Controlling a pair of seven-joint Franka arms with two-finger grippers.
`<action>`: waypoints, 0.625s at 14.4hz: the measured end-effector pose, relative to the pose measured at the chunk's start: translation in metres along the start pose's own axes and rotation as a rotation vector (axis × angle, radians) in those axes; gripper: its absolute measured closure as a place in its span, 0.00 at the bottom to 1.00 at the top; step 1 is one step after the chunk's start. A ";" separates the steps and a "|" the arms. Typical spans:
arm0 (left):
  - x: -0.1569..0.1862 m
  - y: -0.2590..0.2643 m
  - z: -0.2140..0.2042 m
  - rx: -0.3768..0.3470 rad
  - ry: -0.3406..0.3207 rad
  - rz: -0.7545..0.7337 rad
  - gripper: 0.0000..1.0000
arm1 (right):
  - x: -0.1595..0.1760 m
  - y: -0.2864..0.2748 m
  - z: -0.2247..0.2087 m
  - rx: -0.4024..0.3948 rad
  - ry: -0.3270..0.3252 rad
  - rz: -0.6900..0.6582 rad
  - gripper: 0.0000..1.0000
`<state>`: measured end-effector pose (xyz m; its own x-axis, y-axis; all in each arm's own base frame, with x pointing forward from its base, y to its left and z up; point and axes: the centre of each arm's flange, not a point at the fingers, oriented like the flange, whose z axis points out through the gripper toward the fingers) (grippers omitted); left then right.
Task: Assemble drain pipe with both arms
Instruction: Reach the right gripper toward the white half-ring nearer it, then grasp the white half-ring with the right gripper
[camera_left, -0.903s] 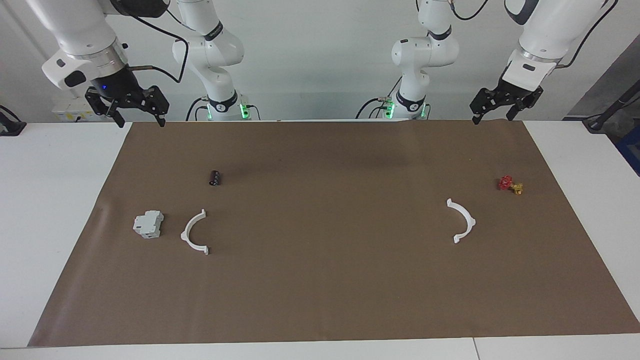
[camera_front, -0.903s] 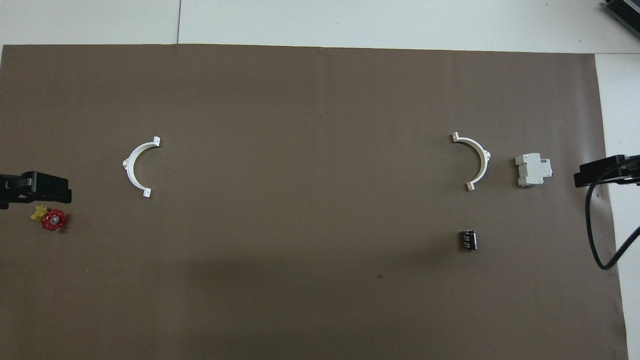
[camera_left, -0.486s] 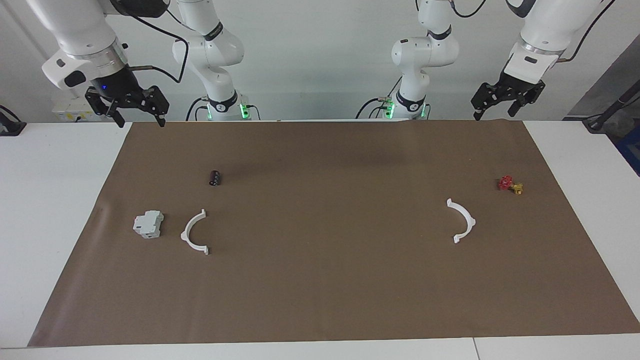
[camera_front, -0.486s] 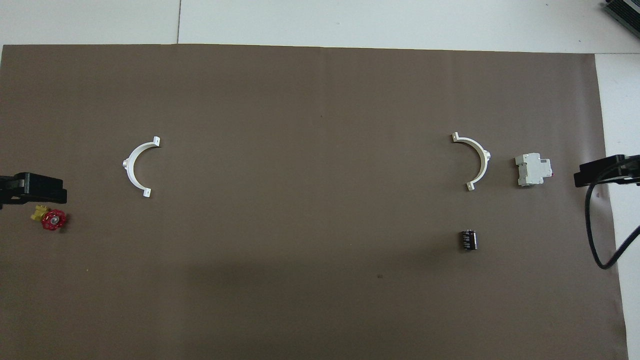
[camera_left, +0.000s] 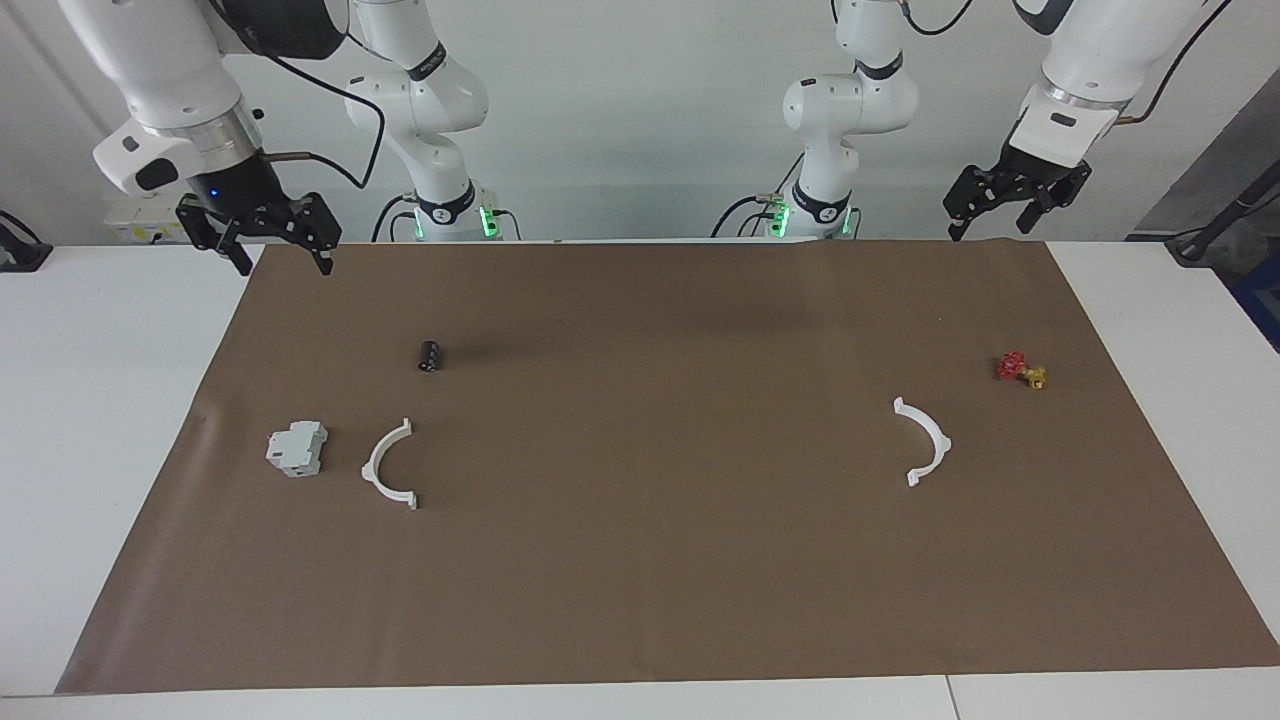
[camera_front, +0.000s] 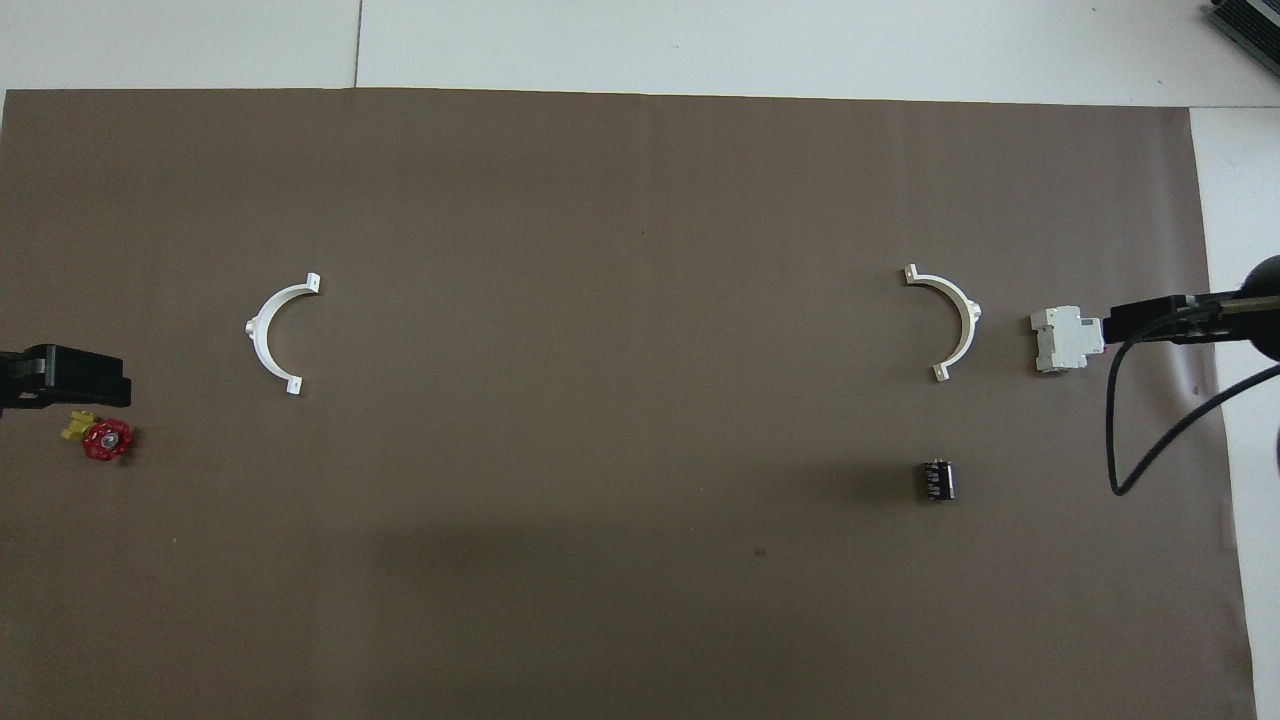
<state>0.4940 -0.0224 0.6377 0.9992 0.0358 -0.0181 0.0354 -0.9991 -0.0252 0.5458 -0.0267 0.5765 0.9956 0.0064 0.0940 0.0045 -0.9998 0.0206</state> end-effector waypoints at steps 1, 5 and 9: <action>-0.001 0.001 -0.001 0.000 0.002 0.002 0.00 | 0.004 -0.004 0.021 0.004 0.009 -0.005 0.00; -0.005 0.004 -0.008 0.001 0.016 0.008 0.00 | 0.038 -0.015 0.123 0.044 0.031 -0.127 0.00; -0.007 0.004 -0.010 0.001 0.021 0.010 0.00 | 0.058 -0.009 0.226 0.056 0.044 -0.283 0.00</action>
<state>0.4872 -0.0272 0.6481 0.9997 0.0256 0.0028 0.0257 -0.9993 -0.0258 0.6252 -0.0219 0.3572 0.9490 0.2846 0.1353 0.2876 -0.9577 -0.0028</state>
